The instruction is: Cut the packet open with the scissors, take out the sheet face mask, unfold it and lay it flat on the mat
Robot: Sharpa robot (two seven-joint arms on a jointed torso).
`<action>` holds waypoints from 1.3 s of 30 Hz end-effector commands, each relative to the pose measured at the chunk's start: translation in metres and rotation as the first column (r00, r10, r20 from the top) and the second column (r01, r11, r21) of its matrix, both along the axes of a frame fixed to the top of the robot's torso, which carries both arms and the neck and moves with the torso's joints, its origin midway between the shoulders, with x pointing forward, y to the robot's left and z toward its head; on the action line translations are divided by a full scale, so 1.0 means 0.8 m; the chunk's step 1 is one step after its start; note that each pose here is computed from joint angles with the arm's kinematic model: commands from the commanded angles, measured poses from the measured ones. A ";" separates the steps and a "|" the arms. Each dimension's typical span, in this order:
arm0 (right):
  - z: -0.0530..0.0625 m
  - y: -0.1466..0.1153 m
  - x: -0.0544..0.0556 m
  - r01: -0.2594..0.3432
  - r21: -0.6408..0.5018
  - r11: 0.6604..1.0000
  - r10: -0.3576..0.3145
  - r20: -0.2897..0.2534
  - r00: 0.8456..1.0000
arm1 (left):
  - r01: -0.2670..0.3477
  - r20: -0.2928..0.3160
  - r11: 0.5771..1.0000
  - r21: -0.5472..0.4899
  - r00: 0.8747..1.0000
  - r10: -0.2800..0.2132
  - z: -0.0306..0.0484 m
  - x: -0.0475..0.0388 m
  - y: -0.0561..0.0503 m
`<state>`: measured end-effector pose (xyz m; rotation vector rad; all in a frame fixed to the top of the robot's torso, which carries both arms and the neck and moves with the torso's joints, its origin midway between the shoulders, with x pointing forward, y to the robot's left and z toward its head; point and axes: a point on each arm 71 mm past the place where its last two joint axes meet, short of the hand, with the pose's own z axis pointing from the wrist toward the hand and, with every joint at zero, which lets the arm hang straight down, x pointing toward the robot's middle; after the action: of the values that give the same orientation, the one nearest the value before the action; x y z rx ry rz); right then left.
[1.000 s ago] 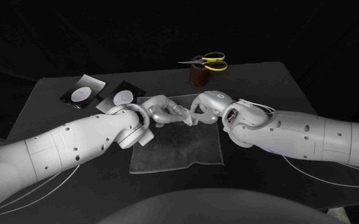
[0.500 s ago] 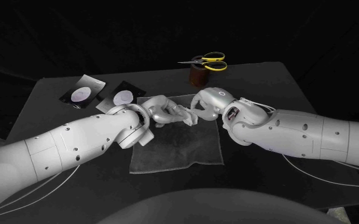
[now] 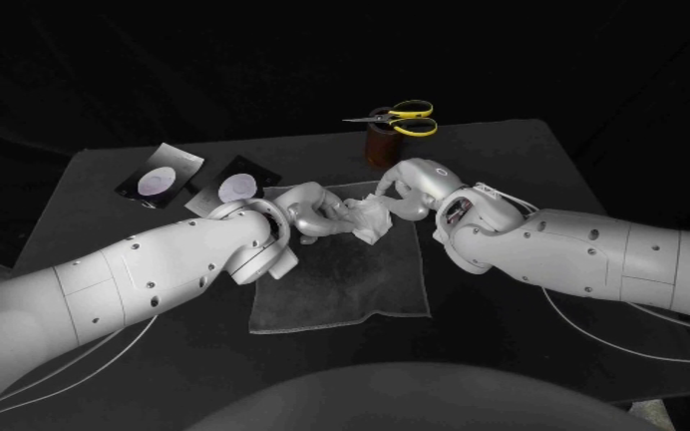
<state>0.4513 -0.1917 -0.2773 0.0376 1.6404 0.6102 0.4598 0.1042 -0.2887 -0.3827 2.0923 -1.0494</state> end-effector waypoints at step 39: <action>-0.013 -0.033 0.022 0.192 0.074 0.979 -0.167 -0.259 0.951 | 0.052 0.144 0.999 0.001 0.988 -0.052 0.0080 0.007 -0.016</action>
<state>0.4692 -0.2182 -0.2878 0.3614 1.8153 0.5746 0.4660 0.0953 -0.2858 -0.3139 2.0192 -1.0538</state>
